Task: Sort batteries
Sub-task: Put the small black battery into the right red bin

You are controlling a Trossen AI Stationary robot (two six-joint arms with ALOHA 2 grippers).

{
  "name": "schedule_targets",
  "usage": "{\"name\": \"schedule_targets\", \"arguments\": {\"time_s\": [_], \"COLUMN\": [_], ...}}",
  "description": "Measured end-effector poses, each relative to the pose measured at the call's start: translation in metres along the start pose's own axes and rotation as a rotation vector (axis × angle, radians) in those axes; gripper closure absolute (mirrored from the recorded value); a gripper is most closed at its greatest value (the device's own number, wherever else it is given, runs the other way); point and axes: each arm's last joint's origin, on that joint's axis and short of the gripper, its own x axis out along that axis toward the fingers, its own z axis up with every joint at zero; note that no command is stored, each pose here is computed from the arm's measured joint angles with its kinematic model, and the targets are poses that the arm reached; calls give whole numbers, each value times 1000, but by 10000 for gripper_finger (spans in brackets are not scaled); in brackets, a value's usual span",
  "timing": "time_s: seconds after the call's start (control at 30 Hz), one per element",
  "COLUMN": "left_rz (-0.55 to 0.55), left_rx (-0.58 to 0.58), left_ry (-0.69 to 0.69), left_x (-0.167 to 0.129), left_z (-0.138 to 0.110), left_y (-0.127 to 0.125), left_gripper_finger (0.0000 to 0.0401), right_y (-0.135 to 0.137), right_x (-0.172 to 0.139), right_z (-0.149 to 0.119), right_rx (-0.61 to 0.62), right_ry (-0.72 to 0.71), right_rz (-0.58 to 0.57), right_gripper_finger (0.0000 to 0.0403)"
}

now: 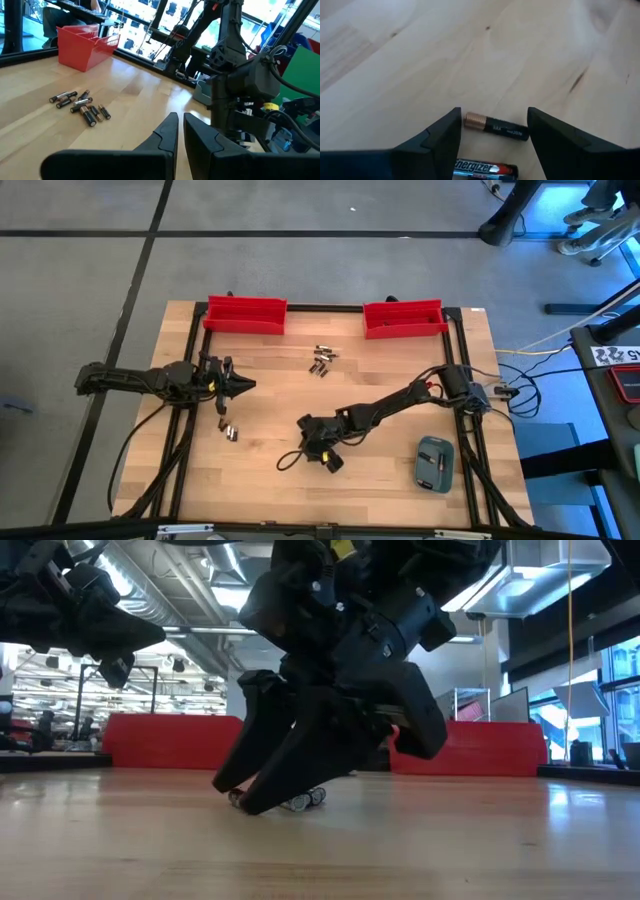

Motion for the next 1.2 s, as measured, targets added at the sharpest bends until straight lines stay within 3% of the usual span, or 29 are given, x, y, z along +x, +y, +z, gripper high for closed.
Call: {"name": "schedule_targets", "arguments": {"time_s": [0.2,0.6,0.93,1.2], "left_rz": [0,0,0,-1], "left_rx": [0,0,-1,-2], "left_ry": [0,-1,-1,-1], "left_x": [0,0,0,0], "left_z": [0,0,0,0], "left_y": [0,0,0,0], "left_gripper_finger": [381,381,381,381], "right_y": [-1,-1,-2,-2], "right_x": [0,0,1,-2], "right_z": [-1,-1,-4,-6], "right_rx": [102,137,194,276], "right_ry": [14,21,63,94], "right_rz": [-30,-58,-81,-112], "right_gripper_finger": [176,177,227,233]}}
